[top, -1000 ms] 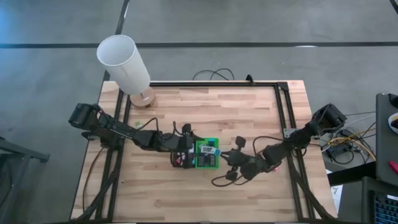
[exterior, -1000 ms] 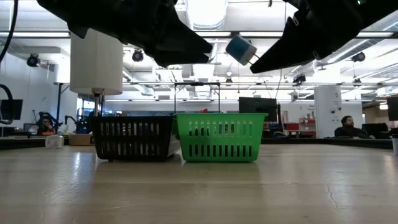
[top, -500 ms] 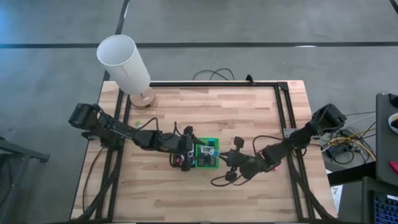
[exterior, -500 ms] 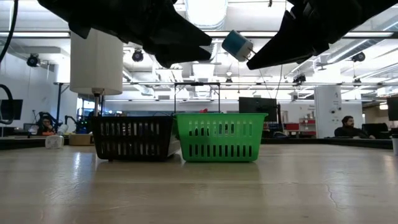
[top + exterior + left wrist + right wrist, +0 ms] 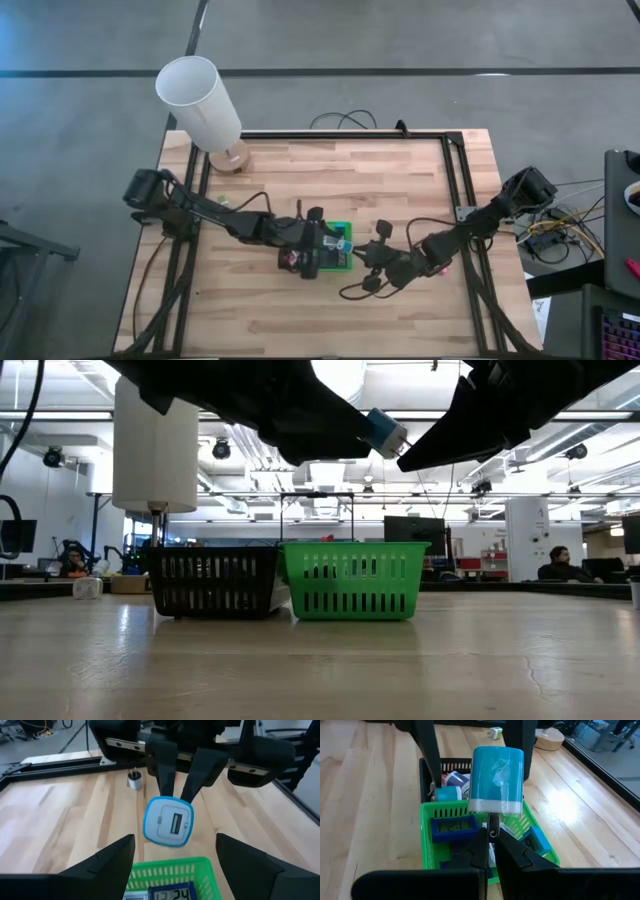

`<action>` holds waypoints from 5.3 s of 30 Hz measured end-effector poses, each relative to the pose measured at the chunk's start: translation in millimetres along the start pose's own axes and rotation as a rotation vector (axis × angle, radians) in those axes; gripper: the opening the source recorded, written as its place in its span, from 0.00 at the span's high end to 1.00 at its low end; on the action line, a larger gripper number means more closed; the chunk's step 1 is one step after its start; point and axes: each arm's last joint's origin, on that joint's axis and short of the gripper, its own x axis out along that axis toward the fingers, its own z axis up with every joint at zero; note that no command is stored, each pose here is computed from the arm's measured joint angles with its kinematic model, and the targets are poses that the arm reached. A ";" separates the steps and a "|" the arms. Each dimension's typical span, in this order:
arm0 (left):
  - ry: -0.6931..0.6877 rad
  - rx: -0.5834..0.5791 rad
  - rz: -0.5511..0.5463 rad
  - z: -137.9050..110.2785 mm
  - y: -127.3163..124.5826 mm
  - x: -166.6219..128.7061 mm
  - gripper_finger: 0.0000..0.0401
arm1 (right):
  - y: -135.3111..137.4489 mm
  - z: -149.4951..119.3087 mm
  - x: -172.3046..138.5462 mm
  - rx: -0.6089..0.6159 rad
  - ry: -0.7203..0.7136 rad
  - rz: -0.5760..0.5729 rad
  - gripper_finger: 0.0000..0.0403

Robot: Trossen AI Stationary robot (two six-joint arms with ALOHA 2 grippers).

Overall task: Pick & Place Office items
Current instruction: Put the blue white charger adapter into the black bin

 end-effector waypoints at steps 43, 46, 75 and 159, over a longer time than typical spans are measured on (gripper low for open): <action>-0.024 0.020 0.022 8.1 1.1 6.4 0.29 | 0.2 -0.2 0.1 0.007 0.003 0.006 0.97; -0.024 0.016 0.022 7.9 1.1 6.5 0.29 | 0.2 -0.3 0.2 0.007 0.003 0.005 0.97; -0.021 0.050 0.001 7.3 2.0 6.6 0.69 | 0.1 -0.4 0.2 0.006 0.004 0.004 0.97; 0.625 -0.233 0.246 -19.5 8.8 -62.5 0.69 | -4.9 -14.9 -0.9 0.015 0.125 -0.013 0.26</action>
